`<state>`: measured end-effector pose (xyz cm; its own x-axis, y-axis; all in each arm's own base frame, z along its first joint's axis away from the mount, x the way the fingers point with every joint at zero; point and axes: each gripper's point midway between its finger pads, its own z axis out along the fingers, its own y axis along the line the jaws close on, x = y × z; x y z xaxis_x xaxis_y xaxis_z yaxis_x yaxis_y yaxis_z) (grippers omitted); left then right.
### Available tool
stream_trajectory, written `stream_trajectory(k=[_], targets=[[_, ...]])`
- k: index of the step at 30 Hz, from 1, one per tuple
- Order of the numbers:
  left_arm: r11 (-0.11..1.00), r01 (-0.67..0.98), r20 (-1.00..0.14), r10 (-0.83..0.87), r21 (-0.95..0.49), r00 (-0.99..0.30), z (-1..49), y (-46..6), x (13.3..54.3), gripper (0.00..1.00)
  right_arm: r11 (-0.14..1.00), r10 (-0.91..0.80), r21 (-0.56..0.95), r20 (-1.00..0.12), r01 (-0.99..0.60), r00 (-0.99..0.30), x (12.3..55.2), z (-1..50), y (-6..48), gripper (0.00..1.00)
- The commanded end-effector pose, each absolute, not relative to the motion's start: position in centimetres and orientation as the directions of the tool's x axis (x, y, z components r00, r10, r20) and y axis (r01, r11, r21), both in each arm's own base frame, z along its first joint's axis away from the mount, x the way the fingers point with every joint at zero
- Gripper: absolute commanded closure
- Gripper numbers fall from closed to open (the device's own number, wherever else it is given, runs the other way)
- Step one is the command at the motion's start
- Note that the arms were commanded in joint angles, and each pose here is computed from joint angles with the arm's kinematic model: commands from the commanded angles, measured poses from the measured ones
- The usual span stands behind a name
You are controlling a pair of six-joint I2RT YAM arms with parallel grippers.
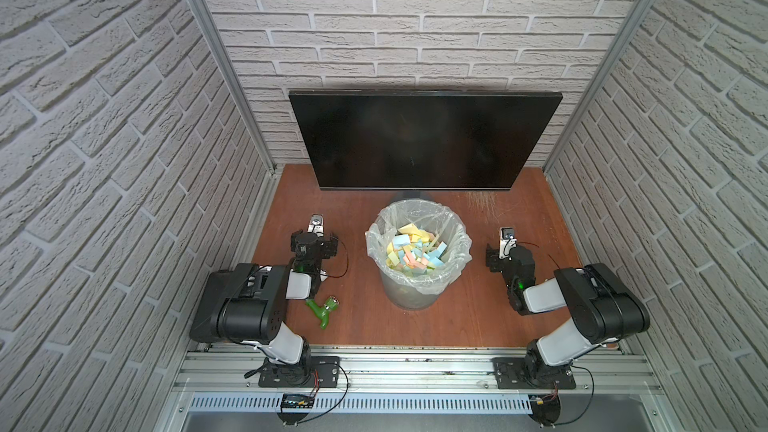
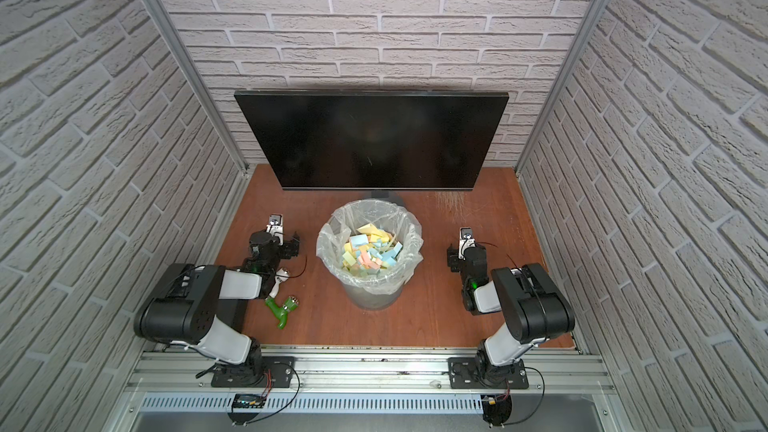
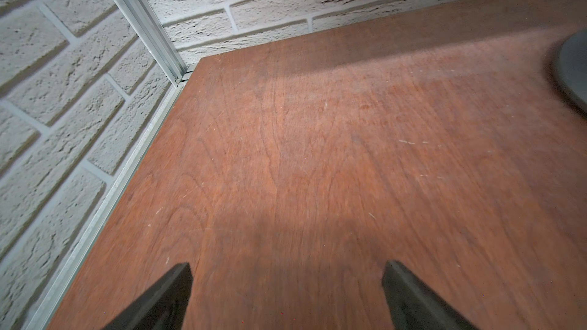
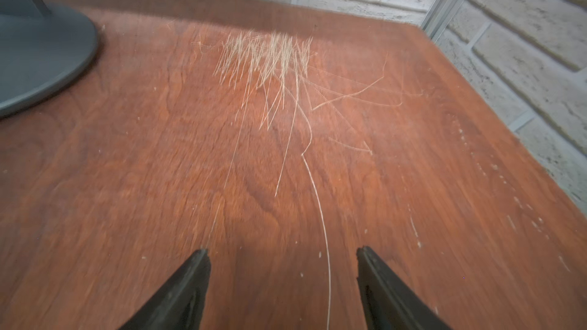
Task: Remove the sticky note from the monitor
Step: Reset both arms
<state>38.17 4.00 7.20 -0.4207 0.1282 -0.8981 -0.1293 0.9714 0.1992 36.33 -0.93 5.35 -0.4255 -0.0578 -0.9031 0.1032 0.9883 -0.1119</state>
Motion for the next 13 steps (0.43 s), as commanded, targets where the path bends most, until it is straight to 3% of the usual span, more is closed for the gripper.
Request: stream_trajectory(k=[1,13], targets=[[0.975,-0.132,-0.923,0.123,0.181,-0.364,8.96,4.00,39.14,0.02,0.996,-0.059,-0.080,-0.945,0.051,-0.321,39.72,9.41,0.00,0.00],[0.976,-0.128,-0.923,0.120,0.178,-0.366,8.92,4.05,39.18,0.02,0.996,-0.044,-0.067,-0.937,0.055,-0.345,39.83,9.31,-0.38,0.01]])
